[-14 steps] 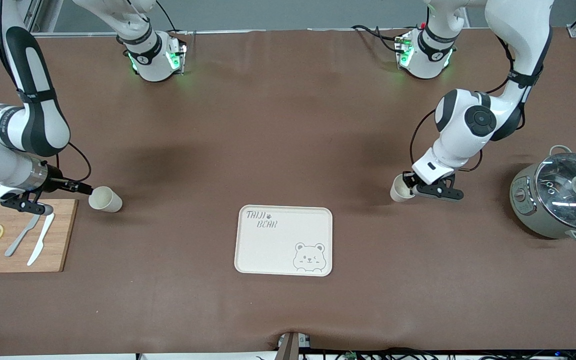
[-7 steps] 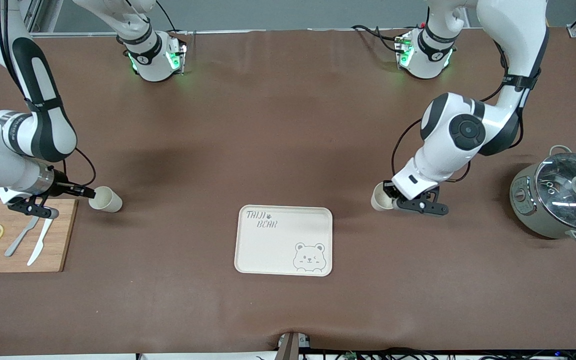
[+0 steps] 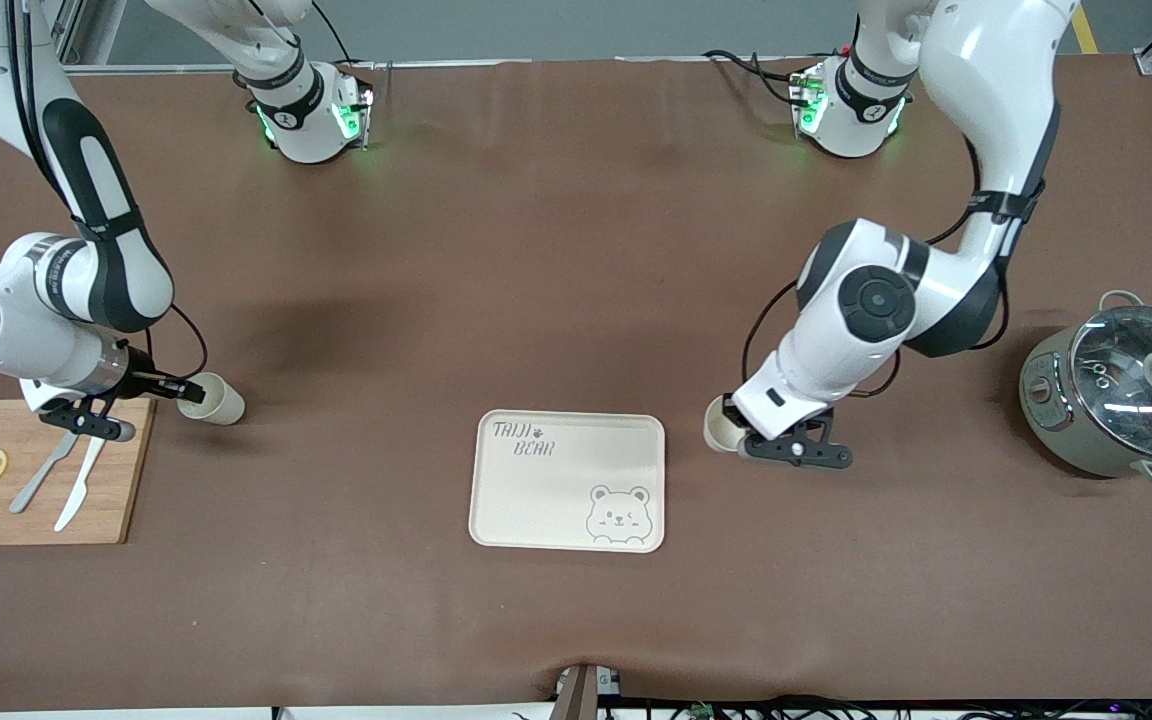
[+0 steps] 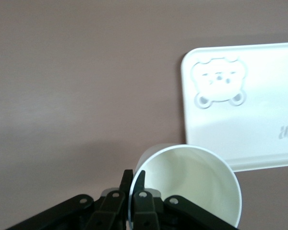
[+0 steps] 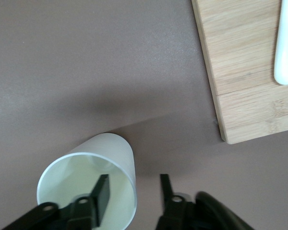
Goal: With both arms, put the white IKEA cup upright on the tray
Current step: 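Carry the cup with the left gripper onto the bear tray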
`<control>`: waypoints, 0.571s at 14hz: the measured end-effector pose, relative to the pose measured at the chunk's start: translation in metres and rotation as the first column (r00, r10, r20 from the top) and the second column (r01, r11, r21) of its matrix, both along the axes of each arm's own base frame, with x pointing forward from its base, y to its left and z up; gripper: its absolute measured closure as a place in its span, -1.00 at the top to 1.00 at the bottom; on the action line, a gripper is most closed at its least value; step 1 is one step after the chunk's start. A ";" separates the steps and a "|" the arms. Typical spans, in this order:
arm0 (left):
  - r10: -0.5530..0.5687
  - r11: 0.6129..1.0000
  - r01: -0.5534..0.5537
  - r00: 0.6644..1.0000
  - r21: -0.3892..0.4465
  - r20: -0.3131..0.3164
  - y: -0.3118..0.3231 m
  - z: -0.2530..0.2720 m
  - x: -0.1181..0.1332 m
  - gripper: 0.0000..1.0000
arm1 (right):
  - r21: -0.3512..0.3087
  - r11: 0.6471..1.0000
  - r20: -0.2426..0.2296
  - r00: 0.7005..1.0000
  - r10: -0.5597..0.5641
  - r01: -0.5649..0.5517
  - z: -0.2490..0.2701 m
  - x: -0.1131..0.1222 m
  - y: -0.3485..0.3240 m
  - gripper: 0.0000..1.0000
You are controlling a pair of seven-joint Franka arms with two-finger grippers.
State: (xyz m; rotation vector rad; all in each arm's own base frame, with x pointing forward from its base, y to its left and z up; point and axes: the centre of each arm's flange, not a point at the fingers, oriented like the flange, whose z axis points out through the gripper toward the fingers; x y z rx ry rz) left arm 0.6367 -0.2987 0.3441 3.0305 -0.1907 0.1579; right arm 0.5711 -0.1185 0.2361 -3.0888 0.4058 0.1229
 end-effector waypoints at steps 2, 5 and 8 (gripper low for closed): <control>0.010 1.000 -0.010 1.000 -0.010 -0.009 -0.023 -0.012 0.002 -0.93 | 0.003 1.000 0.002 1.000 -0.002 0.002 0.000 0.000 0.001 -0.20; 0.035 0.999 -0.035 0.999 -0.009 -0.021 -0.054 -0.031 -0.001 -0.93 | 0.014 1.000 0.005 1.000 -0.009 0.009 0.000 0.001 0.004 -0.62; 0.058 0.998 -0.057 0.998 0.013 -0.026 -0.083 -0.049 -0.013 -0.93 | 0.015 1.000 0.006 1.000 -0.010 0.009 0.000 0.001 0.004 -0.83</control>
